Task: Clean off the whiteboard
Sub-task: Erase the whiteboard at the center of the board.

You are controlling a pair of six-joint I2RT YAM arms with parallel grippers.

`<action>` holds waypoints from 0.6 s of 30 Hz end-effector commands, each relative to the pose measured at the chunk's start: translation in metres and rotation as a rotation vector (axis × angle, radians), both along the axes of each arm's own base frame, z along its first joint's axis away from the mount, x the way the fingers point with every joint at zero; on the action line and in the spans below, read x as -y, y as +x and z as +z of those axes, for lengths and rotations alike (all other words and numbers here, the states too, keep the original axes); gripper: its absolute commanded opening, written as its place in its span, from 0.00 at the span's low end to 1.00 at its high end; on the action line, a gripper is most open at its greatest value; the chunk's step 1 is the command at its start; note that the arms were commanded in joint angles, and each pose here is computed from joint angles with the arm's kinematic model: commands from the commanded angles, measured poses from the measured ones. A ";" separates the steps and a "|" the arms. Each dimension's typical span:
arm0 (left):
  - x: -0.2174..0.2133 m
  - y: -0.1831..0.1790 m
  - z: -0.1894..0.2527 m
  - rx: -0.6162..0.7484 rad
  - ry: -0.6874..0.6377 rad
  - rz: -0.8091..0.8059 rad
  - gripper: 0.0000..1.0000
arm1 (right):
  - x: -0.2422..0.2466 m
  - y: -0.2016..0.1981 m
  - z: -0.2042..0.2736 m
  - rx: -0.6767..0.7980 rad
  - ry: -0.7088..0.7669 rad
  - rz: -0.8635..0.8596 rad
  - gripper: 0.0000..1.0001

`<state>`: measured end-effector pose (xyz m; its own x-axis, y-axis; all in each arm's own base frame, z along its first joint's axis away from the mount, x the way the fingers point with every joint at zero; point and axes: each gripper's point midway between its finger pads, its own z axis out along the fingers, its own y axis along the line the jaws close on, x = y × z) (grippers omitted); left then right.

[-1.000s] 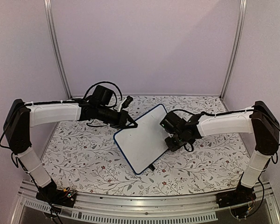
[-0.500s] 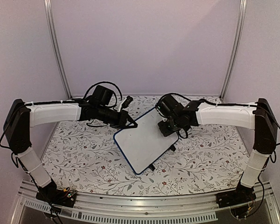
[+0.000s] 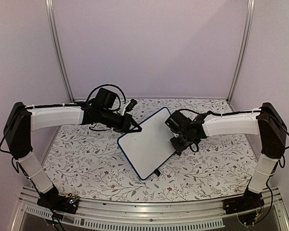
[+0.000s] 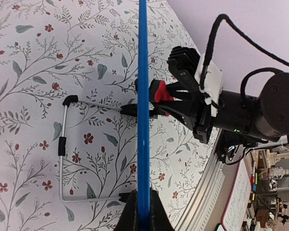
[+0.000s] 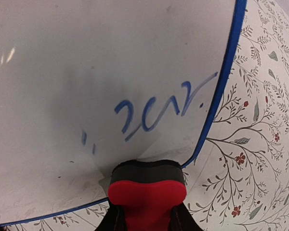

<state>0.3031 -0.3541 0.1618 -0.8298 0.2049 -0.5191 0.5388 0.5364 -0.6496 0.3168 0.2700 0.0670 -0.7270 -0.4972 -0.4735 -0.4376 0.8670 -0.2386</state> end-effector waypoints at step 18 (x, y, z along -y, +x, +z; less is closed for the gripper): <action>0.003 -0.005 0.000 0.005 -0.011 -0.022 0.00 | -0.043 0.027 0.048 0.058 0.120 0.043 0.24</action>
<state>0.3026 -0.3544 0.1622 -0.8294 0.2065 -0.5190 0.5401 0.5333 -0.6511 0.3438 0.3125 0.1296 -0.6650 -0.4405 -0.6031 -0.4515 0.8804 -0.1453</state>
